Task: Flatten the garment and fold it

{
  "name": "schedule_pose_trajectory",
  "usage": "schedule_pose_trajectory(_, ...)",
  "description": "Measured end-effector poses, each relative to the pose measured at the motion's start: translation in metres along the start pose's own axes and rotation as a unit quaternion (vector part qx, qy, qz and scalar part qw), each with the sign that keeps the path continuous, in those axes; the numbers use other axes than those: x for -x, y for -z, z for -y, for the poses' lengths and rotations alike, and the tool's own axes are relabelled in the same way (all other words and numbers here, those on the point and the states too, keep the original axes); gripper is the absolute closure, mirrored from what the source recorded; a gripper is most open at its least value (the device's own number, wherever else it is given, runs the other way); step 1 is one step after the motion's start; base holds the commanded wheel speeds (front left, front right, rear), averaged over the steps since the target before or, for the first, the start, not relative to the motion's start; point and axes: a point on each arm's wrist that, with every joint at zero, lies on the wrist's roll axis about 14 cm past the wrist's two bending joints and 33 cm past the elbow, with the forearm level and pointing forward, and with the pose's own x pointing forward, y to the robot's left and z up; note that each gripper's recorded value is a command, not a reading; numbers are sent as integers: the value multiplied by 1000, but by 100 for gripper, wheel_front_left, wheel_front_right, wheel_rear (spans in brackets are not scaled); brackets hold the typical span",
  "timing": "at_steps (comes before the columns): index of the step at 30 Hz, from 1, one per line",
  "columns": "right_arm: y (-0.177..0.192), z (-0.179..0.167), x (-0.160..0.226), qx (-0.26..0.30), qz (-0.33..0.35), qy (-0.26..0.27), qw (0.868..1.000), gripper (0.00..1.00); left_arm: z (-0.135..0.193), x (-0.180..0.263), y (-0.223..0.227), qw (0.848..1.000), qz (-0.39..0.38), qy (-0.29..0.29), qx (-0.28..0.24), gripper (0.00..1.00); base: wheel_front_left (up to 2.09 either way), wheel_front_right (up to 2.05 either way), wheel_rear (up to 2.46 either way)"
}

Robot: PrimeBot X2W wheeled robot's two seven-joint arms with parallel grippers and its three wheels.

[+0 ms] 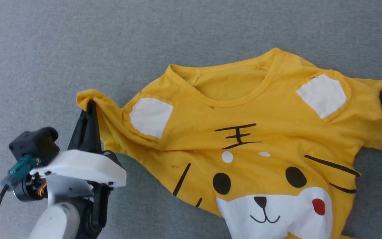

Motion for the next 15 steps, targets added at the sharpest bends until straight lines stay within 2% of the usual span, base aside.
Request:
schedule_pose_trajectory(2,6,-6,-6,-5,-12,-9,1000,0,-3,-1,1,1000,-1,-5,-1,100,0,0,0)
schedule_pose_trajectory(3,7,-8,-8,-9,-17,-13,1000,29,-5,-1,2,1000,-3,-8,0,100,0,0,0)
schedule_pose_trajectory(4,7,-10,-10,-11,-21,-16,1000,67,-6,-1,3,1000,-4,-10,0,100,0,0,0)
schedule_pose_trajectory(5,6,-10,-12,-16,-22,-17,999,100,-7,-1,4,1000,-6,-12,0,100,0,0,0)
schedule_pose_trajectory(11,0,-13,-11,-29,-13,-18,999,100,-6,-3,4,1000,-7,-7,0,100,0,0,0)
schedule_pose_trajectory(15,-30,-23,-1,-27,44,-31,998,100,5,-9,-15,1000,21,17,-5,100,0,0,0)
